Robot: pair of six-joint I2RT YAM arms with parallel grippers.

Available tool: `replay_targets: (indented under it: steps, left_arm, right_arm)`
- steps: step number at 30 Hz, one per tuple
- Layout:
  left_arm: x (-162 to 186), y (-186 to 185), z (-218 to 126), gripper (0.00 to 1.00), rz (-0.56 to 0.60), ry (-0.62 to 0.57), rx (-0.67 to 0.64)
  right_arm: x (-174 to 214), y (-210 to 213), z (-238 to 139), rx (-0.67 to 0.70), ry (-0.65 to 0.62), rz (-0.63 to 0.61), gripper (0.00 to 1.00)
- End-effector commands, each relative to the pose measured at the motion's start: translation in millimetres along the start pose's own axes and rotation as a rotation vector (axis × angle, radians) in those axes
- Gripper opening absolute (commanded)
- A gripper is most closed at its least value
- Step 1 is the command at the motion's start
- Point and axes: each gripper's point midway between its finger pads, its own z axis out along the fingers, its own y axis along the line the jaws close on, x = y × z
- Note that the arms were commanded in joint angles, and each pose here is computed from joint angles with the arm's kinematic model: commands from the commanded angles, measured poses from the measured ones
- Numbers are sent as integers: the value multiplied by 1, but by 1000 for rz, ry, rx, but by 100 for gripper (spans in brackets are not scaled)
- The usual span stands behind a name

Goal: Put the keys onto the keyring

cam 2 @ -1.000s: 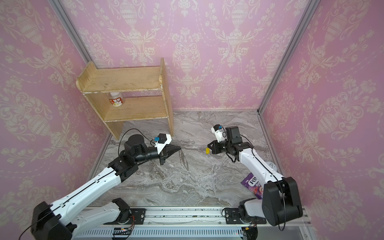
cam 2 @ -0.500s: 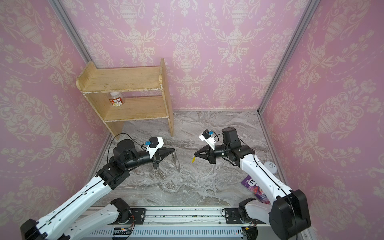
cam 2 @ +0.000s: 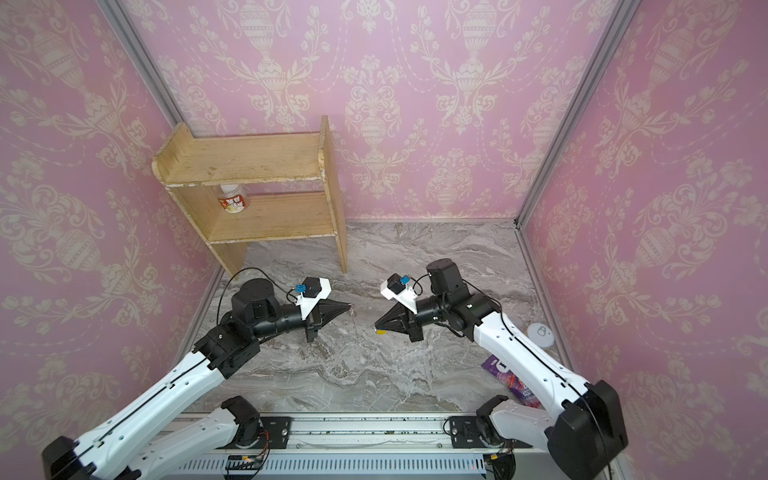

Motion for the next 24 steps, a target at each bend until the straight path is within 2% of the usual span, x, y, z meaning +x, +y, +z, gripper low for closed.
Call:
replay_targets:
  steps: [1,6,13,18,24]
  left_arm:
    - [-9,-1,-10,0,36,-12,-16]
    - [-4,-1,-14,0,41,14,-33]
    - [4,0,-15,0,39,33,-45]
    - [8,0,-20,0,56,63,-65]
    - [8,0,-22,0,63,65,-68]
  right_arm:
    - [27,-13,24,35,60,62,0]
    - [62,-41,44,131,169,187,0]
    - [108,-78,60,290,238,439,0]
    - [150,-100,56,418,404,601,0]
    - [164,-112,53,494,477,678,0]
